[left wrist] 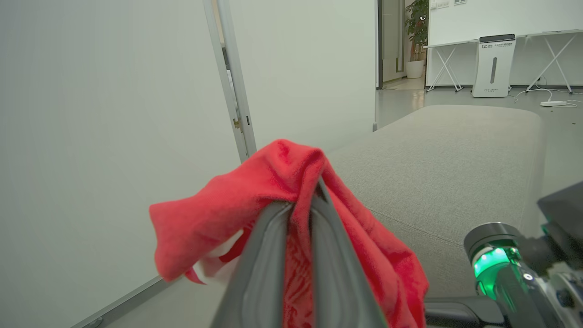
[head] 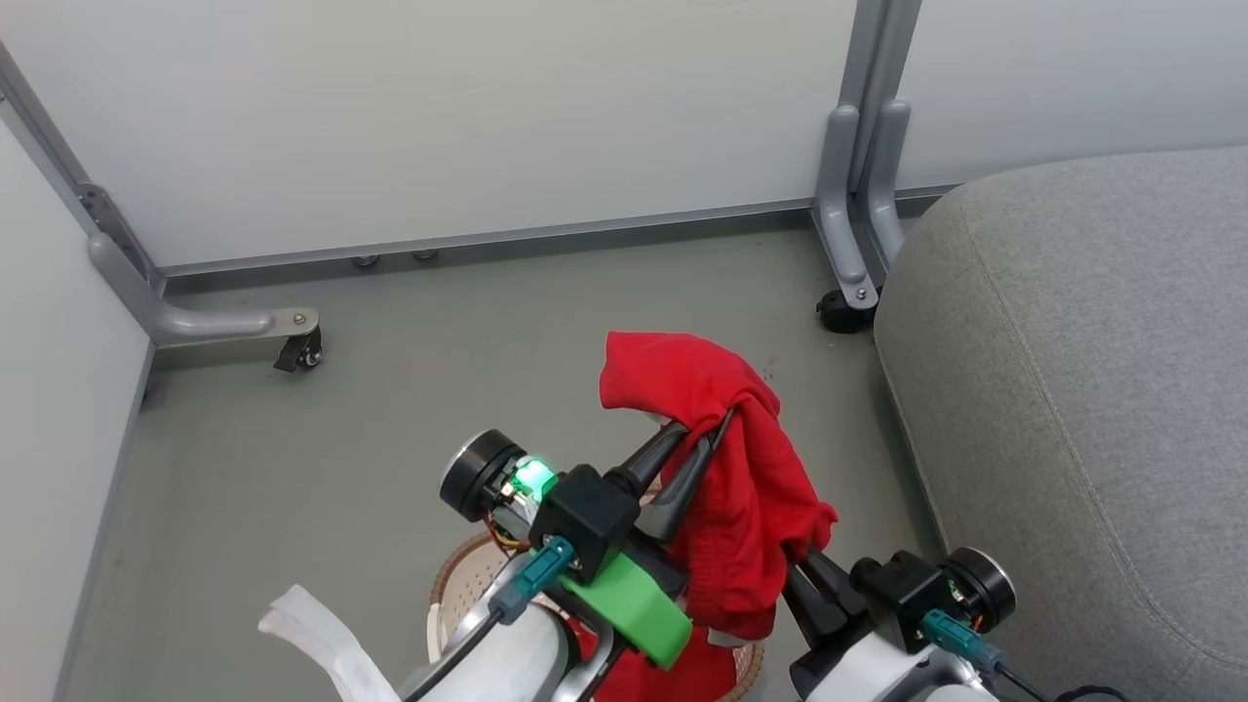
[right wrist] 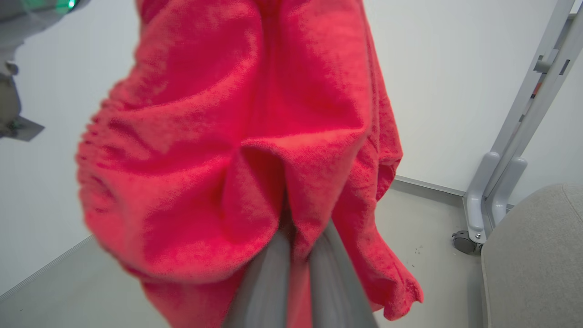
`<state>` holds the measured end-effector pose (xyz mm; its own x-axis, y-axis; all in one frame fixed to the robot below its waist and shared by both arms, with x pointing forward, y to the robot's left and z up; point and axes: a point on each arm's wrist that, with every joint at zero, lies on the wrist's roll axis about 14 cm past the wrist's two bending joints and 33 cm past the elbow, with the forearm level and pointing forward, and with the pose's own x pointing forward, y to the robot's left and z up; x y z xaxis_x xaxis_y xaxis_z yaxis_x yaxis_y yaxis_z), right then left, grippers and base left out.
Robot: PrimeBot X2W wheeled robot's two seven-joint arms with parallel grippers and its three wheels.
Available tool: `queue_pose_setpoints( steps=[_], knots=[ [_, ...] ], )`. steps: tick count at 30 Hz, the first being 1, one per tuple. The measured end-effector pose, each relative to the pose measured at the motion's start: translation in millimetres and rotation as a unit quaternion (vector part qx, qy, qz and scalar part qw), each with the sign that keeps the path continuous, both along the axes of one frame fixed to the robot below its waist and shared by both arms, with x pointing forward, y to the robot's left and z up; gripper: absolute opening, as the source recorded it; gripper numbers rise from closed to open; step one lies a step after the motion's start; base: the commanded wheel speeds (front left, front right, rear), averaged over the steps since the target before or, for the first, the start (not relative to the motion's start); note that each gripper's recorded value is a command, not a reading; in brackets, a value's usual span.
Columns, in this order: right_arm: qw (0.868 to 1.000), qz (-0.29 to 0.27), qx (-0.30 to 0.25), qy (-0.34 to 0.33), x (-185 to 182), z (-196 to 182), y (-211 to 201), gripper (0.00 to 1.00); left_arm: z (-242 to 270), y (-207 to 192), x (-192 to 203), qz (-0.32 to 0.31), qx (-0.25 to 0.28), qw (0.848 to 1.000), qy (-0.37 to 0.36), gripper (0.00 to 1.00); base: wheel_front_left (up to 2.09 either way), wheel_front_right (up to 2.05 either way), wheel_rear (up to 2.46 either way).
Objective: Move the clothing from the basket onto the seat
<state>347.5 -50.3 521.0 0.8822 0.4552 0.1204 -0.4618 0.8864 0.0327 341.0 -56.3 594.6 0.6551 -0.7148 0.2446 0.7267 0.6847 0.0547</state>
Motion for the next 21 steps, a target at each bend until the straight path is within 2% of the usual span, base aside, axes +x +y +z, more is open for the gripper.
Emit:
queue_pose_setpoints(
  steps=[5, 6, 8, 21],
  knots=[
    [1.000, -0.007, 0.004, 0.001, -1, 0, -4, 0.00, -5, 1, 1, 0.005, 0.009, 1.000, 0.006, 0.00, 0.00, 0.00, 0.00],
    [1.000, -0.008, 0.004, 0.001, -1, 0, -5, 0.00, -6, 2, 2, 0.008, 0.009, 1.000, 0.007, 0.36, 0.00, 0.00, 0.00],
    [1.000, -0.010, 0.009, 0.002, -1, 1, -6, 0.00, -9, 3, 3, 0.013, 0.015, 1.000, 0.012, 1.00, 0.00, 0.00, 0.00],
    [1.000, -0.018, 0.019, 0.003, 0, 2, -10, 0.00, -23, 8, 9, 0.024, 0.032, 0.999, 0.030, 1.00, 0.00, 0.00, 0.00]
  ],
)
